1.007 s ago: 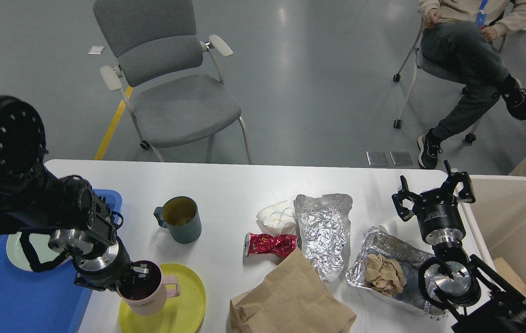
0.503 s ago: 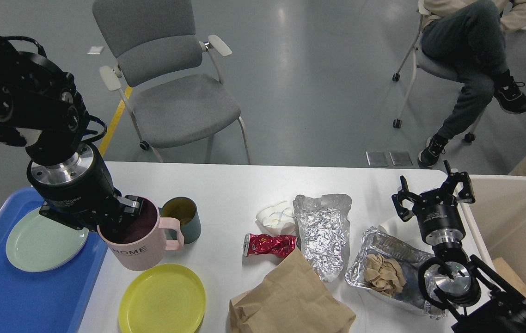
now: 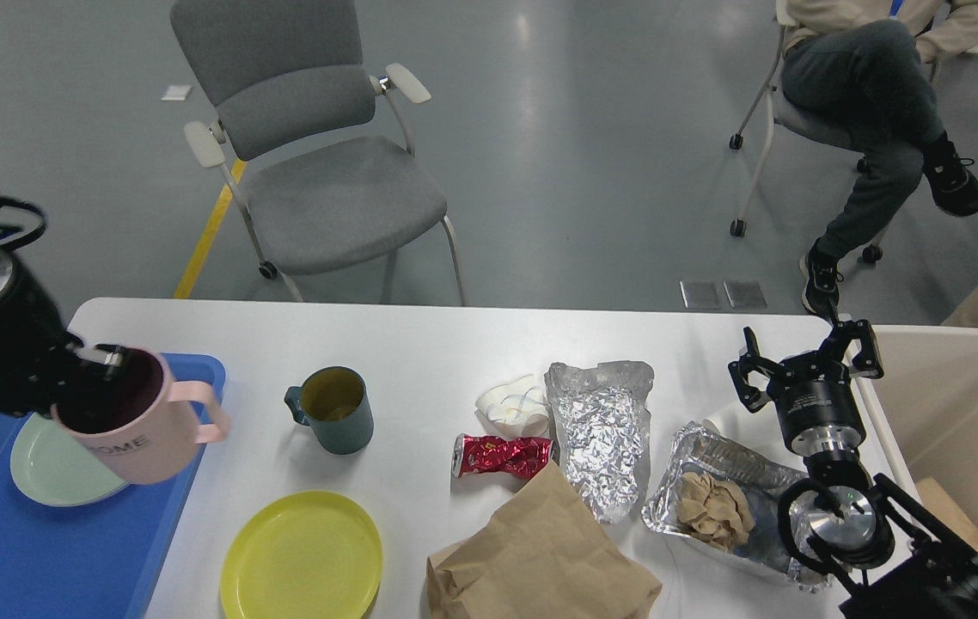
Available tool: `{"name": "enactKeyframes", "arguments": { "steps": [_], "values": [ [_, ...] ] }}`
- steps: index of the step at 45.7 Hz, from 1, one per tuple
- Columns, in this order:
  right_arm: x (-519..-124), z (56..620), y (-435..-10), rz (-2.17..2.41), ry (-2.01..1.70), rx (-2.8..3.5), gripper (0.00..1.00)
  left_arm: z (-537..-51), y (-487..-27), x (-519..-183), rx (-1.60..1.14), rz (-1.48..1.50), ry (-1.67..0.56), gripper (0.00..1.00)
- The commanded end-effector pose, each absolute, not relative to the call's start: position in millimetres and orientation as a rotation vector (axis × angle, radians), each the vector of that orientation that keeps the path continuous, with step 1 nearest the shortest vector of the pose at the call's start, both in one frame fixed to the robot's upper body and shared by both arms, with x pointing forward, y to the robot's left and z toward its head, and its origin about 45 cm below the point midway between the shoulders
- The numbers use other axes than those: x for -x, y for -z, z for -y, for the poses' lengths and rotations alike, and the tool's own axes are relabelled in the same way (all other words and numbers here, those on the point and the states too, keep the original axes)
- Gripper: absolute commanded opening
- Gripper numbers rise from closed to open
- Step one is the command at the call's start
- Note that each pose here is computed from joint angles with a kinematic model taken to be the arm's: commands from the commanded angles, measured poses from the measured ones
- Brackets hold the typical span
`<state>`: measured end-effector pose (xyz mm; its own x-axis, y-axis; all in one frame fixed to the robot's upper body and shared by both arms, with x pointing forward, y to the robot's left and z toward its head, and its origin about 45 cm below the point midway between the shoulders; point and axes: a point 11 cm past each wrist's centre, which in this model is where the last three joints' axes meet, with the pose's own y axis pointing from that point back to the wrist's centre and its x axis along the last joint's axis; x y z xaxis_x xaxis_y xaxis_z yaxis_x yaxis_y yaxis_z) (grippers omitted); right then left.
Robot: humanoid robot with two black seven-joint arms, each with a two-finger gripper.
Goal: Tidy desktop
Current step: 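Lift the pink mug and place it on the blue tray corner, then release the mug and raise the left gripper away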
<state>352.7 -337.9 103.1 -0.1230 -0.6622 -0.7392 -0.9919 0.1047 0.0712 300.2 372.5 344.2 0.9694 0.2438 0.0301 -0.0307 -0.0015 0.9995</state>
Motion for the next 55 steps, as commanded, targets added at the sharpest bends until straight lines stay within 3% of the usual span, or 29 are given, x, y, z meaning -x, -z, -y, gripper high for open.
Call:
{"name": "enactKeyframes", "arguments": {
  "steps": [1, 8, 22, 50, 55],
  "values": [
    [-352.5, 337.6, -102.9, -1.847, -0.793, 1.612, 1.00, -447.5, -313.5, -288.2, -1.588, -0.262, -0.304, 0.00],
    [-352.6, 338.1, -103.2, -1.848, -0.790, 1.609, 1.00, -521.9, -277.5, -263.1, -1.651, -0.352, -0.382, 0.00],
    [-352.5, 337.6, -102.9, -1.847, -0.793, 1.612, 1.00, -591.5, -199.8, -241.2, -1.682, -0.415, -0.507, 0.00],
    [-352.5, 337.6, -102.9, -1.847, -0.793, 1.612, 1.00, -614.9, -163.1, -231.4, -1.682, -0.385, -0.599, 0.00],
    [-352.5, 337.7, -103.0, -1.848, -0.791, 1.611, 1.00, -611.9, -162.8, -234.6, -1.661, -0.386, -0.612, 0.06]
  ]
}}
